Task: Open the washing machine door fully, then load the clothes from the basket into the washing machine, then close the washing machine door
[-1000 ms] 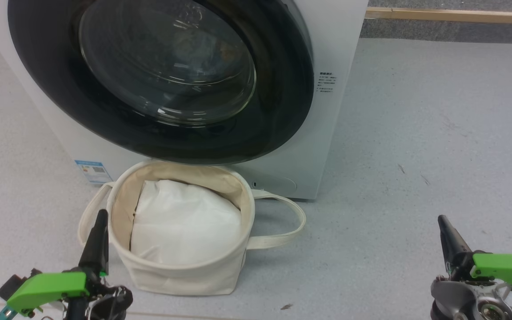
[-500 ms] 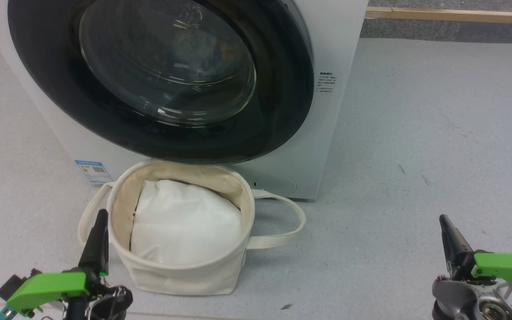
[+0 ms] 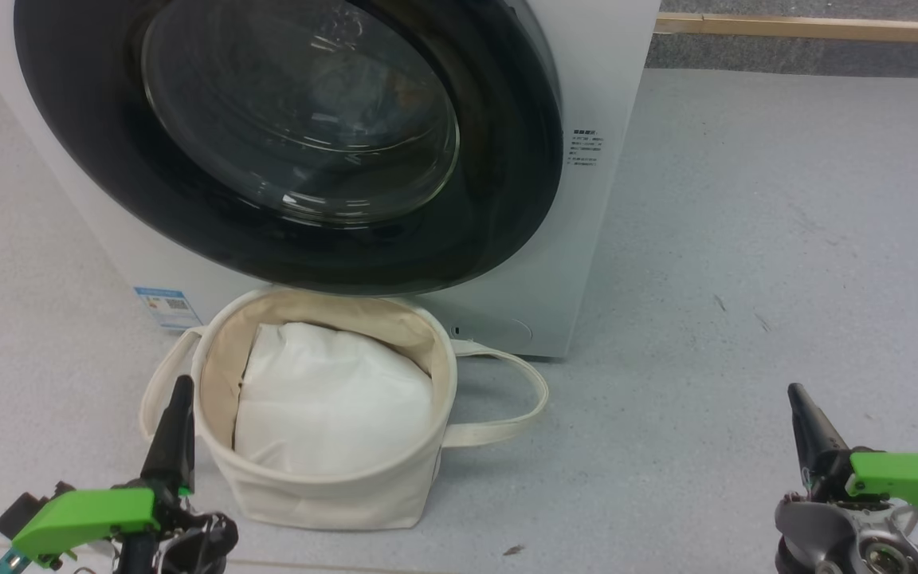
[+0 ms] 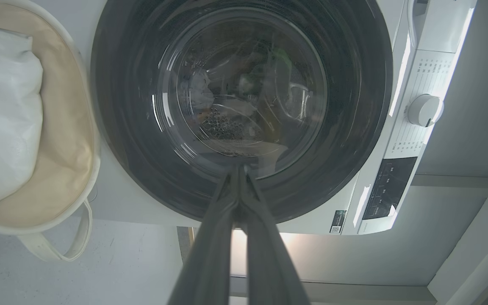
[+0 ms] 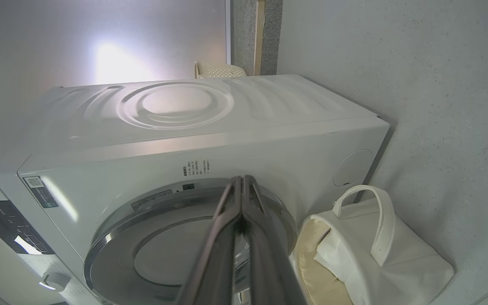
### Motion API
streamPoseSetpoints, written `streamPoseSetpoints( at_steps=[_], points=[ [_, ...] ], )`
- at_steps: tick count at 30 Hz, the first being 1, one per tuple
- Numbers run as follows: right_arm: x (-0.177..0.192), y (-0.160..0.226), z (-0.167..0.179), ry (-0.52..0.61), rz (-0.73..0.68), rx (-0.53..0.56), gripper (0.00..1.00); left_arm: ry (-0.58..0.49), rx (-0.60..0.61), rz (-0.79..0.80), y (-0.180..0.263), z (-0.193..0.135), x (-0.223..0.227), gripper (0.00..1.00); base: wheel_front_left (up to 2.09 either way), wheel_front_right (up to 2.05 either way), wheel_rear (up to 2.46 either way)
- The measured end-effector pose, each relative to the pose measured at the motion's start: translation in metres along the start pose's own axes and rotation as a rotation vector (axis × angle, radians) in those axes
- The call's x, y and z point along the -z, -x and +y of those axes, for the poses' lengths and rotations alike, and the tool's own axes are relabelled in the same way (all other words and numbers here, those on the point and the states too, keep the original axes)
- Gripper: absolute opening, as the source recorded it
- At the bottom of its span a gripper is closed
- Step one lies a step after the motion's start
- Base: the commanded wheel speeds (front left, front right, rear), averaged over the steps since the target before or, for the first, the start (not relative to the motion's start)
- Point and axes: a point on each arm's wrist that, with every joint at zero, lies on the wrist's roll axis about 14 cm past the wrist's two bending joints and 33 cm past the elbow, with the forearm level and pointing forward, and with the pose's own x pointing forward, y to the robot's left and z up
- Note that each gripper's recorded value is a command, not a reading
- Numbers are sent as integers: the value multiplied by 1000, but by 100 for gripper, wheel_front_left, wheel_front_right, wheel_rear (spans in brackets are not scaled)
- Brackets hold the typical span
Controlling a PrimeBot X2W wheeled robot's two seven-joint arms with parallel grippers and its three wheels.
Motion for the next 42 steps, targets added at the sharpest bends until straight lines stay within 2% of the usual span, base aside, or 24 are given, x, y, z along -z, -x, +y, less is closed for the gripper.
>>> streamPoseSetpoints(
  at_steps=[42],
  points=[
    [1, 1, 3, 1, 1, 1, 0, 0, 0, 0, 0, 0, 0, 0, 0, 0, 0]
  ],
)
